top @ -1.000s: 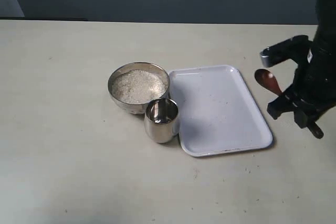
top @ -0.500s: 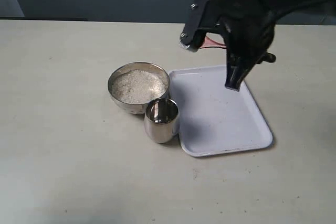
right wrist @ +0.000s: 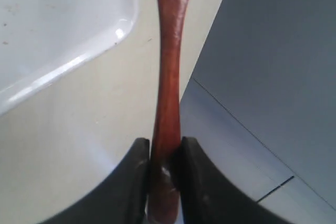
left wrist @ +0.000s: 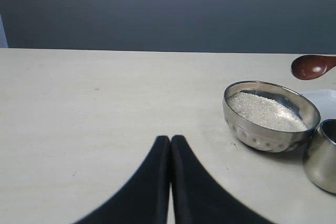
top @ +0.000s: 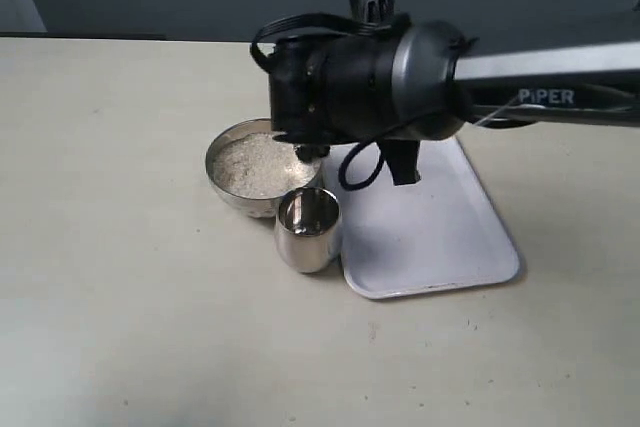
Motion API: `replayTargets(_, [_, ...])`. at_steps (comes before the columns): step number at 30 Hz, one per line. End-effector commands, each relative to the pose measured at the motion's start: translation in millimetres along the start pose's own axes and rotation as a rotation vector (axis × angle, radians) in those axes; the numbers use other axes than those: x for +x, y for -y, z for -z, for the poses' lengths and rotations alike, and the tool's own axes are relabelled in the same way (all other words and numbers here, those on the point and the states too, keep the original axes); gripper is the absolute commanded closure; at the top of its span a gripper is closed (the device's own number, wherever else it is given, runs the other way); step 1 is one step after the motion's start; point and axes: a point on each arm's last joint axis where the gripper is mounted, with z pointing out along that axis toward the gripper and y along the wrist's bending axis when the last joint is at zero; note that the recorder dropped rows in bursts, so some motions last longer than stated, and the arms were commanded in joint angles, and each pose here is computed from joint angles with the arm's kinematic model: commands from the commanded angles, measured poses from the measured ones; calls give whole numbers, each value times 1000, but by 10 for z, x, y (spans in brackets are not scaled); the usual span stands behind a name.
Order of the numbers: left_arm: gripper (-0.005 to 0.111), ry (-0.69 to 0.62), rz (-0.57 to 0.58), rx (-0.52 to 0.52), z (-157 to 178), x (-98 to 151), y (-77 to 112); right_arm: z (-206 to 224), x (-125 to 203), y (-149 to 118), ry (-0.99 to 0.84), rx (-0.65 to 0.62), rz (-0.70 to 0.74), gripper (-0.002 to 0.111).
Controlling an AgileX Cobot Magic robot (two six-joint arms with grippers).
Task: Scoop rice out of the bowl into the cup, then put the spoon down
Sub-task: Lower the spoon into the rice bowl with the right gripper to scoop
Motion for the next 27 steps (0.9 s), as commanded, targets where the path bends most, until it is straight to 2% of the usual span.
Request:
replayTargets(1, [106, 21, 4, 6, 8, -27, 5, 172, -152, -26, 71, 60, 26, 109])
replayTargets(6, [106, 21, 4, 6, 8, -27, 5, 169, -258, -134, 46, 60, 73, 109])
replayTargets(16, [106, 21, 4, 6, 8, -27, 5, 144, -316, -106, 53, 110, 102, 109])
replayTargets(27, [106, 21, 4, 6, 8, -27, 5, 119, -624, -17, 125, 72, 47, 109])
